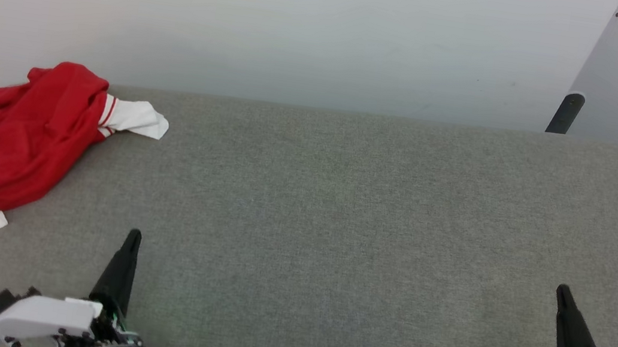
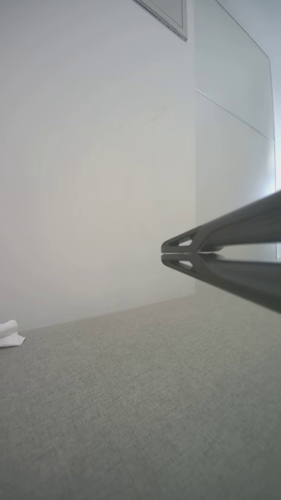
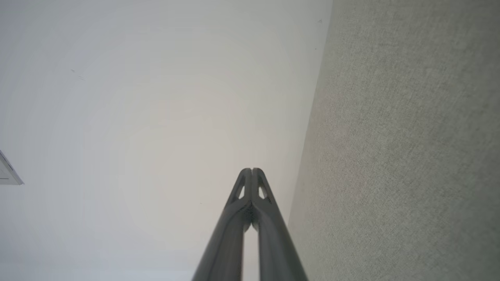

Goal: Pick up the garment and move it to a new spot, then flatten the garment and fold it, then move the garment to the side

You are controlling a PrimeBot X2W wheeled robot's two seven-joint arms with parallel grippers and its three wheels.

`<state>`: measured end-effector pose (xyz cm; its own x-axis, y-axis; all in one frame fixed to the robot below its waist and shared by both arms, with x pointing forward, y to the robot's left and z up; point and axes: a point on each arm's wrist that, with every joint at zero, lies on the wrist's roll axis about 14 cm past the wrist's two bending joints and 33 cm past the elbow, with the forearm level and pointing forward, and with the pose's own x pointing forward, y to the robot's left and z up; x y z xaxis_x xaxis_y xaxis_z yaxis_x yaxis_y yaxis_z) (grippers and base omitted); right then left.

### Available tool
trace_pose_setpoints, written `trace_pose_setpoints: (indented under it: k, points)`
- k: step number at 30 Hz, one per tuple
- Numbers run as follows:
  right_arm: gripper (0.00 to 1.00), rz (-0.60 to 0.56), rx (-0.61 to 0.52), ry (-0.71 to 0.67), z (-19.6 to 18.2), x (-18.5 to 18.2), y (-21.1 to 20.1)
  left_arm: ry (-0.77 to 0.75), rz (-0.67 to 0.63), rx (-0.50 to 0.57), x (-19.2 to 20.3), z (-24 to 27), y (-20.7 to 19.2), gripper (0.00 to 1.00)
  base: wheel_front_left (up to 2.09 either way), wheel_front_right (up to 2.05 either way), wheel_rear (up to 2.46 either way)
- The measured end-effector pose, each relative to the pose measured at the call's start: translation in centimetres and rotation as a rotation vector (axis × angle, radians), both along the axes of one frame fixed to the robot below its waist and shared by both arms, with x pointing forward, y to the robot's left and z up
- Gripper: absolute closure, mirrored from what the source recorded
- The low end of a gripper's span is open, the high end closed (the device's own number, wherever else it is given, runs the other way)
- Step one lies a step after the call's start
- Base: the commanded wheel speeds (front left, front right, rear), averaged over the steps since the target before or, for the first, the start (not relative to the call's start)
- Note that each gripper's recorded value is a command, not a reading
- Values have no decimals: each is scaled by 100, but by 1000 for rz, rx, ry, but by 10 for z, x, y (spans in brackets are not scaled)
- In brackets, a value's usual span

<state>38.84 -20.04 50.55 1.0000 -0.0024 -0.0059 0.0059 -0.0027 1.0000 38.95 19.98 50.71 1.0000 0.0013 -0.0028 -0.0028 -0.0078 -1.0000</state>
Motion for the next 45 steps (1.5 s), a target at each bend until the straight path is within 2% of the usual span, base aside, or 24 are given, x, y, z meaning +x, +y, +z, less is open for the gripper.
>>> trace_pose_setpoints:
  k: [1, 10, 34, 45]
  points:
    - [0, 0, 0, 5, -2, 0, 0, 5, 0, -1, 0, -2, 0, 0, 0, 0, 0]
    - [0, -9, 15, 136, -45, -22, 1, 141, 2, -22, -22, -47, -5, 0, 0, 0, 0]
    - [0, 4, -33, 81, -28, -14, 23, 69, 12, 18, -18, -23, -10, 0, 0, 0, 0]
    - [0, 17, -119, 58, -21, -11, 31, 57, 14, 142, -19, -19, -10, 0, 0, 0, 0]
